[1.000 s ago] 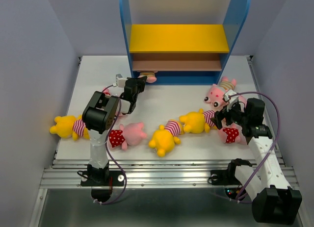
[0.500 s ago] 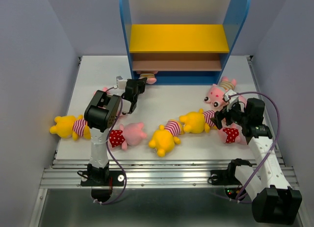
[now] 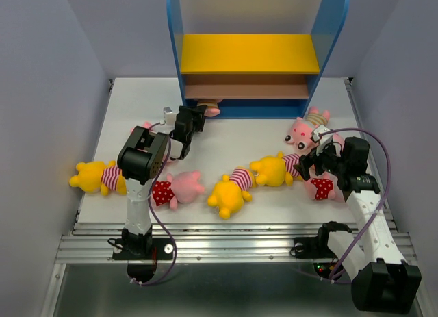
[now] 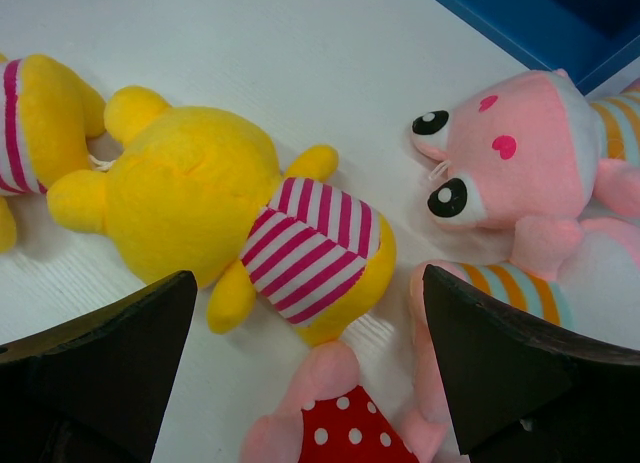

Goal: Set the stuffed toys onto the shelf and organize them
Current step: Place the stuffed toy onto shelf, then grab a stuffed toy with the right arm, then pass the stuffed toy from the right arm to the left

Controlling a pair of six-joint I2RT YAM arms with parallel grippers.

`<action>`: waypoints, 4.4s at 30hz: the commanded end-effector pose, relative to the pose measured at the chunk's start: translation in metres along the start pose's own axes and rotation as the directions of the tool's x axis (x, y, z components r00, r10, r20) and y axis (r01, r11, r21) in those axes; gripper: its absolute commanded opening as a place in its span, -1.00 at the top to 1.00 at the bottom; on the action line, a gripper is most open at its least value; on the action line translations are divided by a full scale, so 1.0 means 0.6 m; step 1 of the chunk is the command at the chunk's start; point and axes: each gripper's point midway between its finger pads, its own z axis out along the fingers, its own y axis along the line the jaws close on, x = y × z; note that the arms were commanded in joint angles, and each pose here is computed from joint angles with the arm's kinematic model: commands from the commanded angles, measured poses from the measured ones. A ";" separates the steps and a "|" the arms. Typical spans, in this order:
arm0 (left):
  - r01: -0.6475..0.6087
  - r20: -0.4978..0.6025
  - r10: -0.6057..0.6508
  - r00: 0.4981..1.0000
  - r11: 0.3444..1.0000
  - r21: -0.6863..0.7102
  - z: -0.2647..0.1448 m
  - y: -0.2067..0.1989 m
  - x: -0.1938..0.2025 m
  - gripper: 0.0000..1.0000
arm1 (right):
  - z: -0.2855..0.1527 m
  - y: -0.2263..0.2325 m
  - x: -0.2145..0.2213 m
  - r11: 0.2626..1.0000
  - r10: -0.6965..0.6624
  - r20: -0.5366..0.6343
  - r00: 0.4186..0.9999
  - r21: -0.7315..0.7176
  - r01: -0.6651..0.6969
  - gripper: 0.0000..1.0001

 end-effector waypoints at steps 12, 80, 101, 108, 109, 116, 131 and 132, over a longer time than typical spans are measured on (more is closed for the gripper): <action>-0.032 -0.051 0.045 0.998 0.972 0.231 -0.098 -0.096 -0.006 -0.96 | -0.004 -0.011 -0.016 0.999 -0.031 0.021 0.999 0.025 0.031 -1.00; -0.948 0.251 0.932 0.263 0.202 0.245 -0.548 -0.228 -0.119 -0.98 | 0.034 -0.350 0.113 0.508 0.757 0.012 0.654 0.618 -0.600 -0.22; -0.766 0.227 0.900 0.372 0.160 0.622 -0.587 -0.243 -0.006 -0.98 | -0.047 -0.322 0.002 0.689 0.526 0.114 0.843 0.524 -0.501 0.99; -0.532 0.028 0.827 0.561 0.335 0.778 -0.601 -0.244 0.054 -0.97 | -0.077 -0.240 -0.112 0.812 0.472 0.136 0.871 0.317 -0.490 0.99; -0.510 -0.008 0.817 0.577 0.367 0.778 -0.596 -0.245 0.068 -0.97 | -0.077 -0.231 -0.118 0.812 0.486 0.144 0.862 0.291 -0.506 0.99; -0.389 -0.164 0.736 0.656 0.516 0.763 -0.591 -0.277 0.160 -0.97 | -0.063 -0.165 -0.176 0.827 0.527 0.181 0.830 0.113 -0.550 0.99; -0.312 -0.343 0.616 0.709 0.710 0.631 -0.533 -0.254 0.387 -0.97 | 0.002 -0.071 -0.211 0.845 0.531 0.146 0.835 -0.023 -0.534 0.99; -0.307 -0.341 0.618 0.709 0.705 0.639 -0.534 -0.266 0.398 -0.97 | 0.004 -0.069 -0.209 0.842 0.537 0.142 0.832 -0.030 -0.538 0.99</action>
